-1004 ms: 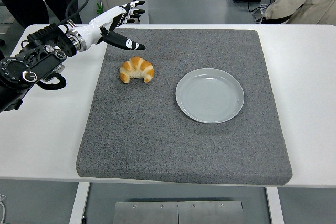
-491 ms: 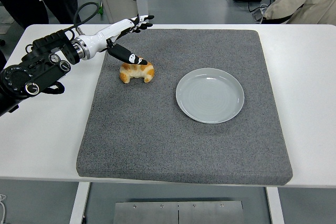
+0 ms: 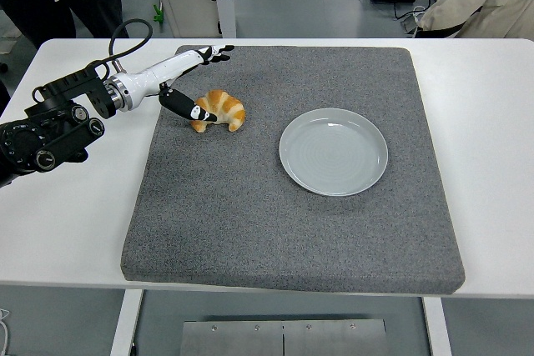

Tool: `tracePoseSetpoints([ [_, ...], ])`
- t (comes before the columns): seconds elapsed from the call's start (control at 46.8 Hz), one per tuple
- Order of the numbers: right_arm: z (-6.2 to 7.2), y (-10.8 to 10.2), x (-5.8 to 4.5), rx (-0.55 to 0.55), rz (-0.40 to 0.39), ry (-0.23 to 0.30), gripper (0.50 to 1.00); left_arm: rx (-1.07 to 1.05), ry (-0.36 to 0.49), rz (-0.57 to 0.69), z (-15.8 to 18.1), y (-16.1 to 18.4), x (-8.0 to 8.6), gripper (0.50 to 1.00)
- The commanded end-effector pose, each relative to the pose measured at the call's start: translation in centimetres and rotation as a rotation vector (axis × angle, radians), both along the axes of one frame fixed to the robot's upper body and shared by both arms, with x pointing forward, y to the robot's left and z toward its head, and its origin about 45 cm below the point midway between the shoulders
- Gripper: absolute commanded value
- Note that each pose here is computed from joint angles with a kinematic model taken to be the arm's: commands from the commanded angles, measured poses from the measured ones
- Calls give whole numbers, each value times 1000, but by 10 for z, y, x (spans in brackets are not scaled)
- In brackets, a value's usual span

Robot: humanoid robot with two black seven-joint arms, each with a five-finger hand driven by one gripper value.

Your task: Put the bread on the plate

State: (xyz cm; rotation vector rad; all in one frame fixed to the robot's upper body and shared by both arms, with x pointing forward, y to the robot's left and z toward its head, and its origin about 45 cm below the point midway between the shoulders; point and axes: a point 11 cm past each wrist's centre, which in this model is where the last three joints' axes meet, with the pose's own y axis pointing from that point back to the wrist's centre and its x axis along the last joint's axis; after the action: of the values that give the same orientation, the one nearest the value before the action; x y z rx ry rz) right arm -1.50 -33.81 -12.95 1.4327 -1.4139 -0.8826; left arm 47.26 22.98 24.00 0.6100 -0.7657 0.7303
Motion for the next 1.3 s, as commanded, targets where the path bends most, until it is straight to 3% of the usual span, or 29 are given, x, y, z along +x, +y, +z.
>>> tracePoseSetpoints([
  [0.0,0,0,0,-1,0,0,1000,22,11,-10,-5,-1,-2,972],
  [0.684,0,0,0,-1,0,0,1000,32,15,8,-8,2,-1,975],
  [0.919,0,0,0,-1,0,0,1000,100,-34,51,-18,4,-2,975],
  [1.282,0,0,0,-1,0,0,1000,91,-34,53,-22,-6,-2,972],
])
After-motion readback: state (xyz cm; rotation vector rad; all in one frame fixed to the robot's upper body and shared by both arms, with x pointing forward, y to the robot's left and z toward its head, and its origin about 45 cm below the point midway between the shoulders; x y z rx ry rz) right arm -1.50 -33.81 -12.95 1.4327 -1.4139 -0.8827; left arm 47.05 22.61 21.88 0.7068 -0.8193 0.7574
